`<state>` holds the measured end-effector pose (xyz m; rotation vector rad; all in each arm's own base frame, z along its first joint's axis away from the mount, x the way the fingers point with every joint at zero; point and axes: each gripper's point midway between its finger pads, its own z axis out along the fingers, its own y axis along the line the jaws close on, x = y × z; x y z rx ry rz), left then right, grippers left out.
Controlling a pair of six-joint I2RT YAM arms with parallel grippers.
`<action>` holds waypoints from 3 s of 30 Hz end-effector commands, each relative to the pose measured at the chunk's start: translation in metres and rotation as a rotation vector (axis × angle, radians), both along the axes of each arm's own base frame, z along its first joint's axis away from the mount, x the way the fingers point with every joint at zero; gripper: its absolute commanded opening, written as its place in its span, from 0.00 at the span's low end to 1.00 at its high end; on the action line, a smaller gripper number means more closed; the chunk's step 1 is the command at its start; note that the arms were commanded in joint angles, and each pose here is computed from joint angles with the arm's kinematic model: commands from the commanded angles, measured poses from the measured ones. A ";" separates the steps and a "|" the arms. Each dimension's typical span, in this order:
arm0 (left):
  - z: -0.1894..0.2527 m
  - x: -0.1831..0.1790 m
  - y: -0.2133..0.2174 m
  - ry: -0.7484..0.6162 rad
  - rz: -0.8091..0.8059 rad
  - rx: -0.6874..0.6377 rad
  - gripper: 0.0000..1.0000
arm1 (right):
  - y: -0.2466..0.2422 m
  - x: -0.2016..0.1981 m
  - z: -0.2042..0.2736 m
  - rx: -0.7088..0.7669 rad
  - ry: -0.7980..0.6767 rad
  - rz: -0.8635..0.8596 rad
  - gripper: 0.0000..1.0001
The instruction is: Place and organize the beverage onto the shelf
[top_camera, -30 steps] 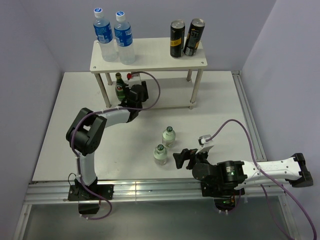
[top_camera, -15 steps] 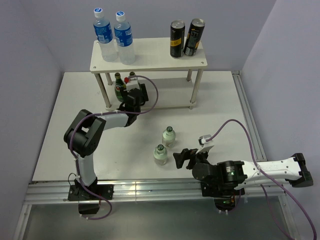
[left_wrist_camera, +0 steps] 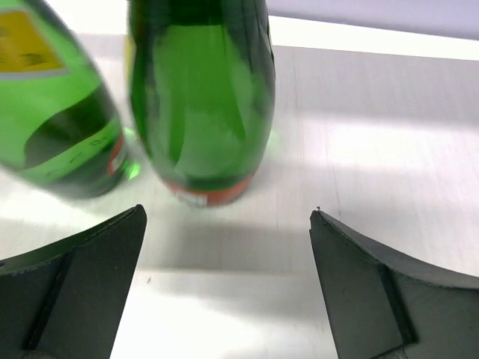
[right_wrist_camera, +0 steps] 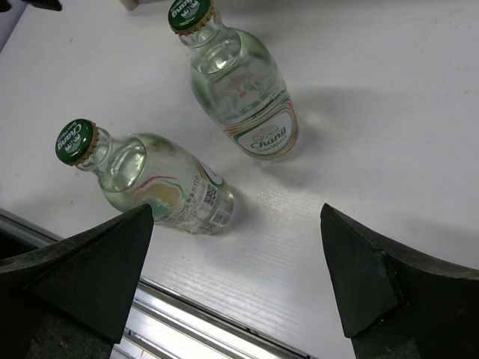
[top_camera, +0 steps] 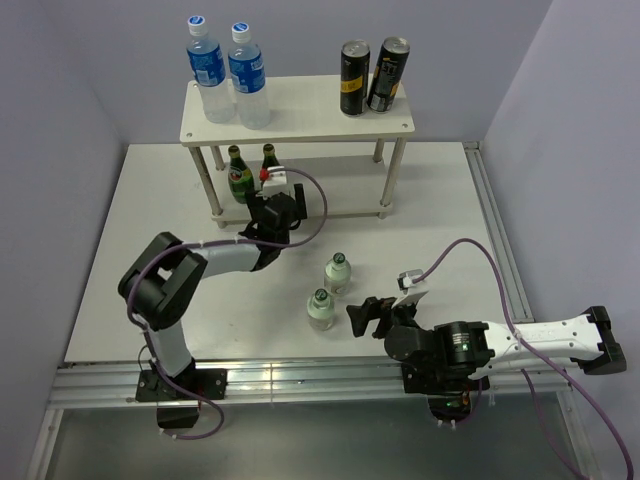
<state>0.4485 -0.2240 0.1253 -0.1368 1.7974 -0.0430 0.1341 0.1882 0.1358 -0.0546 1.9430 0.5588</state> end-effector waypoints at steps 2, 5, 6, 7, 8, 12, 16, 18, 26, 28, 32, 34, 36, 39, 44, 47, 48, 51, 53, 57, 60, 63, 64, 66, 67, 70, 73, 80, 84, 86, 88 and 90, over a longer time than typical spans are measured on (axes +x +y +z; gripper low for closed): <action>0.035 -0.027 0.015 -0.042 0.091 -0.003 0.98 | -0.003 0.004 0.009 0.037 -0.018 -0.043 1.00; 0.042 -0.048 0.020 -0.024 0.138 -0.035 0.97 | -0.004 0.005 0.009 0.038 -0.018 -0.050 1.00; 0.048 -0.057 0.026 -0.012 0.148 -0.038 0.96 | -0.004 0.005 0.009 0.042 -0.018 -0.051 1.00; 0.049 -0.063 0.029 -0.006 0.149 -0.045 0.96 | -0.005 0.005 0.009 0.045 -0.019 -0.055 1.00; 0.046 -0.072 0.031 0.004 0.146 -0.050 0.96 | -0.005 0.005 0.008 0.044 -0.018 -0.056 1.00; 0.063 -0.112 0.030 0.018 0.096 -0.071 0.95 | -0.005 0.005 0.009 0.052 -0.019 -0.056 1.00; 0.059 -0.162 0.011 0.077 -0.106 -0.040 0.95 | -0.005 0.005 0.009 0.054 -0.018 -0.056 1.00; 0.054 -0.192 -0.001 0.099 -0.213 -0.021 0.95 | -0.005 0.005 0.010 0.051 -0.018 -0.053 1.00; 0.012 -0.291 -0.018 0.177 -0.339 -0.019 0.96 | -0.006 0.008 0.008 0.011 -0.026 -0.080 1.00; 0.003 -0.306 -0.028 0.181 -0.371 -0.038 0.97 | -0.006 0.008 0.009 0.018 -0.023 -0.082 1.00; -0.006 -0.338 -0.056 0.170 -0.473 -0.044 0.97 | -0.007 0.007 0.008 0.027 -0.018 -0.075 1.00; -0.015 -0.341 -0.061 0.166 -0.462 -0.006 0.98 | -0.007 0.007 0.008 0.034 -0.015 -0.077 1.00; -0.019 -0.344 -0.069 0.163 -0.468 0.022 0.98 | -0.007 0.006 0.008 0.032 -0.014 -0.076 1.00; -0.026 -0.346 -0.085 0.153 -0.492 0.014 0.98 | -0.007 0.006 0.006 0.030 -0.012 -0.078 1.00; -0.027 -0.333 -0.104 0.088 -0.452 -0.035 0.99 | -0.007 0.006 0.004 0.029 -0.010 -0.080 1.00; -0.033 -0.319 -0.113 0.069 -0.427 -0.035 0.99 | -0.007 0.006 0.005 0.035 -0.011 -0.079 1.00; -0.040 -0.316 -0.113 0.066 -0.420 -0.016 0.99 | -0.007 0.006 0.006 0.036 -0.011 -0.077 1.00; -0.045 -0.302 -0.116 0.048 -0.387 -0.009 0.95 | -0.007 0.006 0.005 0.034 -0.011 -0.077 1.00; -0.047 -0.291 -0.115 0.034 -0.364 -0.001 0.93 | -0.005 0.006 0.004 0.036 -0.010 -0.076 1.00; -0.051 -0.273 -0.115 0.019 -0.330 0.002 0.75 | 0.000 0.006 0.004 0.025 -0.011 -0.070 1.00; -0.050 -0.264 -0.111 0.012 -0.307 0.000 0.51 | 0.007 0.006 0.005 0.022 -0.016 -0.067 1.00; -0.049 -0.260 -0.104 0.012 -0.297 -0.011 0.35 | 0.025 0.004 0.003 0.014 -0.013 -0.013 1.00; -0.053 -0.260 -0.097 0.017 -0.287 -0.009 0.30 | 0.033 0.005 0.006 0.041 -0.007 -0.009 1.00; -0.050 -0.256 -0.087 0.015 -0.264 -0.016 0.18 | 0.040 0.009 -0.002 0.000 0.002 0.006 1.00; -0.051 -0.254 -0.079 0.011 -0.238 -0.023 0.13 | 0.050 0.012 0.001 0.025 0.001 0.019 1.00; -0.051 -0.250 -0.057 0.012 -0.185 -0.021 0.07 | 0.060 0.023 -0.010 -0.017 0.019 0.012 1.00; -0.054 -0.247 -0.036 0.018 -0.149 -0.035 0.05 | 0.067 0.037 -0.020 -0.073 0.034 -0.024 1.00; -0.056 -0.246 -0.010 0.018 -0.089 -0.061 0.00 | 0.087 0.051 -0.032 -0.141 0.085 -0.086 1.00; -0.056 -0.246 -0.003 0.019 -0.086 -0.072 0.00 | 0.091 0.046 -0.025 -0.102 0.106 -0.078 1.00; -0.055 -0.246 -0.002 0.015 -0.090 -0.092 0.00 | 0.086 0.053 -0.026 -0.104 0.091 -0.106 1.00; -0.057 -0.246 -0.002 0.021 -0.100 -0.089 0.00 | 0.078 0.060 -0.030 -0.145 0.096 -0.145 1.00; -0.058 -0.246 -0.002 0.022 -0.100 -0.088 0.00 | 0.073 0.067 -0.033 -0.164 0.101 -0.189 1.00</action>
